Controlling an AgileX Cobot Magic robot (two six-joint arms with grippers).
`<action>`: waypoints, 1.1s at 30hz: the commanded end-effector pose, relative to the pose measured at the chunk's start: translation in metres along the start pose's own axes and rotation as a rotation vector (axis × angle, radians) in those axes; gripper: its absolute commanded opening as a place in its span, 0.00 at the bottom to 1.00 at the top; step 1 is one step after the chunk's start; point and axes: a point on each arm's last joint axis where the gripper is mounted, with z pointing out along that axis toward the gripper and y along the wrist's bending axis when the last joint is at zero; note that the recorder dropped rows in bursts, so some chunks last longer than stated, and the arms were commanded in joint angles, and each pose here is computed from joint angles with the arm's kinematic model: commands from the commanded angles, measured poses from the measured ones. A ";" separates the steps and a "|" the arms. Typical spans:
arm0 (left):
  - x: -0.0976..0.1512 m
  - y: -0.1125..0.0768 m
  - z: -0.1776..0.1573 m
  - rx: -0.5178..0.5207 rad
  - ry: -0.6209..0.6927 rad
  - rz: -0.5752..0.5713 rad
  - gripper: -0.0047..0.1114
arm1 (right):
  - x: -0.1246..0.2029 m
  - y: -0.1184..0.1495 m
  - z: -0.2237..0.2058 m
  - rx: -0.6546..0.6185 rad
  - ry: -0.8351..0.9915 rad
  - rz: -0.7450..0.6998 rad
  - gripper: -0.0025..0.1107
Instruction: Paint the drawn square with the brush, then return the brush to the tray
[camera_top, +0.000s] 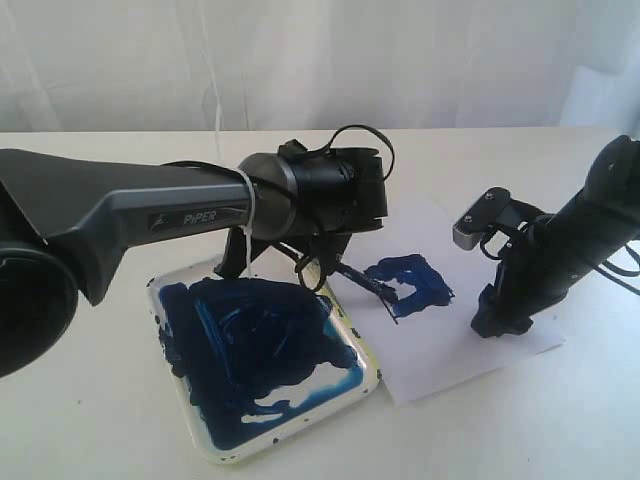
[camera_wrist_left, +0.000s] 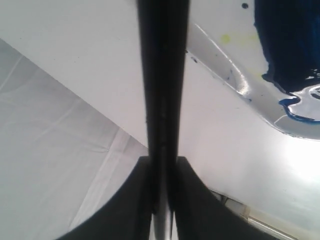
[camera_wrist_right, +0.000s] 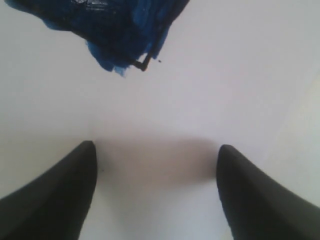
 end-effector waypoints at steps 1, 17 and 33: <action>0.018 0.000 -0.007 0.026 0.084 -0.090 0.04 | 0.004 0.000 0.007 -0.008 0.022 -0.008 0.58; -0.001 0.002 -0.009 0.008 -0.123 -0.092 0.04 | 0.004 0.000 0.007 -0.008 0.022 -0.008 0.58; -0.015 0.003 0.011 -0.105 -0.003 -0.049 0.04 | 0.004 0.000 0.007 -0.007 0.021 -0.008 0.58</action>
